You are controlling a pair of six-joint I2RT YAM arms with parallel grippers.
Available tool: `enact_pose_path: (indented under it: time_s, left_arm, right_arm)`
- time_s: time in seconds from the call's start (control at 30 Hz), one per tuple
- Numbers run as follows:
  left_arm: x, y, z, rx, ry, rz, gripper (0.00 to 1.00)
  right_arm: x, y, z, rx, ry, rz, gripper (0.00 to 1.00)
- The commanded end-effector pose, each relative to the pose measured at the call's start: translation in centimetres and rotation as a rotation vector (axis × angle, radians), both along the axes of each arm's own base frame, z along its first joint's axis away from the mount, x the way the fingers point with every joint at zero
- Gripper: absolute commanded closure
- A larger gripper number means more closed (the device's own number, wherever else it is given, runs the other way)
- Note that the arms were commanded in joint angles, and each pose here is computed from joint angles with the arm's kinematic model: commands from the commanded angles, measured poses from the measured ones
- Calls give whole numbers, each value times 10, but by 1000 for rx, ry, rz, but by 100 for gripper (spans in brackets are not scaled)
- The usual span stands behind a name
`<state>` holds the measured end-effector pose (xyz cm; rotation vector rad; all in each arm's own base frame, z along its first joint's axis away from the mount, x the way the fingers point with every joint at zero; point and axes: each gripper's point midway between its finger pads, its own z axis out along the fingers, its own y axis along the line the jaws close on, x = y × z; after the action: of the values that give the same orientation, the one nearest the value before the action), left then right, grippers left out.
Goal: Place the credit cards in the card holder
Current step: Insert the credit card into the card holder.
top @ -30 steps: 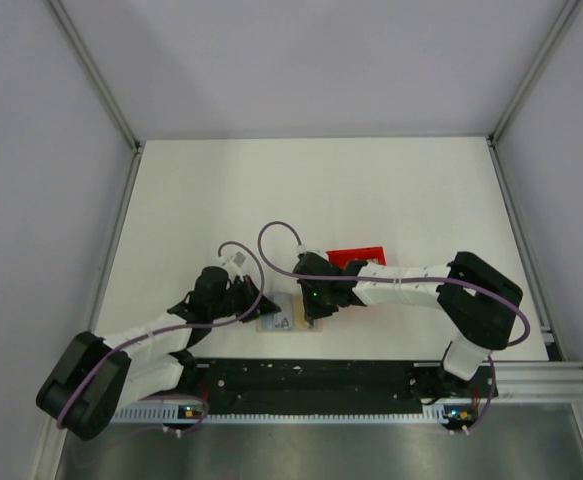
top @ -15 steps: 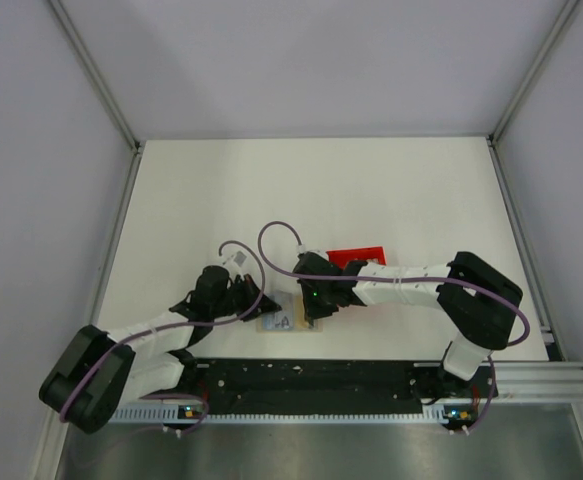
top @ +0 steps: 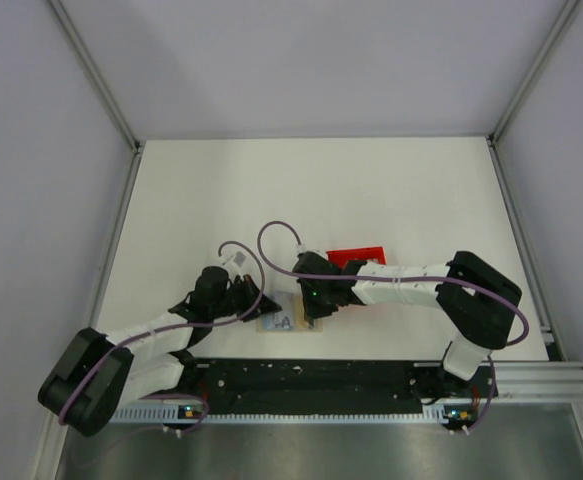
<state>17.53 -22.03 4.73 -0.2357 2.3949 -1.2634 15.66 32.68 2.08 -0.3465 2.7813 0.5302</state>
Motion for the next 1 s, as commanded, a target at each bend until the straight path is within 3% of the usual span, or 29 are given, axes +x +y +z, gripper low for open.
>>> enact_pose_path:
  time_s: [0.0, 0.3, 0.67, 0.97]
  left_arm:
    - [-1, -1, 3, -19, -22, -5, 100]
    - [2, -1, -5, -26, -17, 22, 100]
    - [-5, 6, -27, 57, 27, 27, 100]
    - [-18, -4, -32, 98, 34, -110, 100]
  right_arm:
    - [0, -23, -26, -125, 10, -11, 100]
    - [0, -23, -27, -128, 12, -11, 100]
    - [-1, -25, -28, -133, 15, -14, 100]
    - [1, -26, -27, -138, 9, -19, 100]
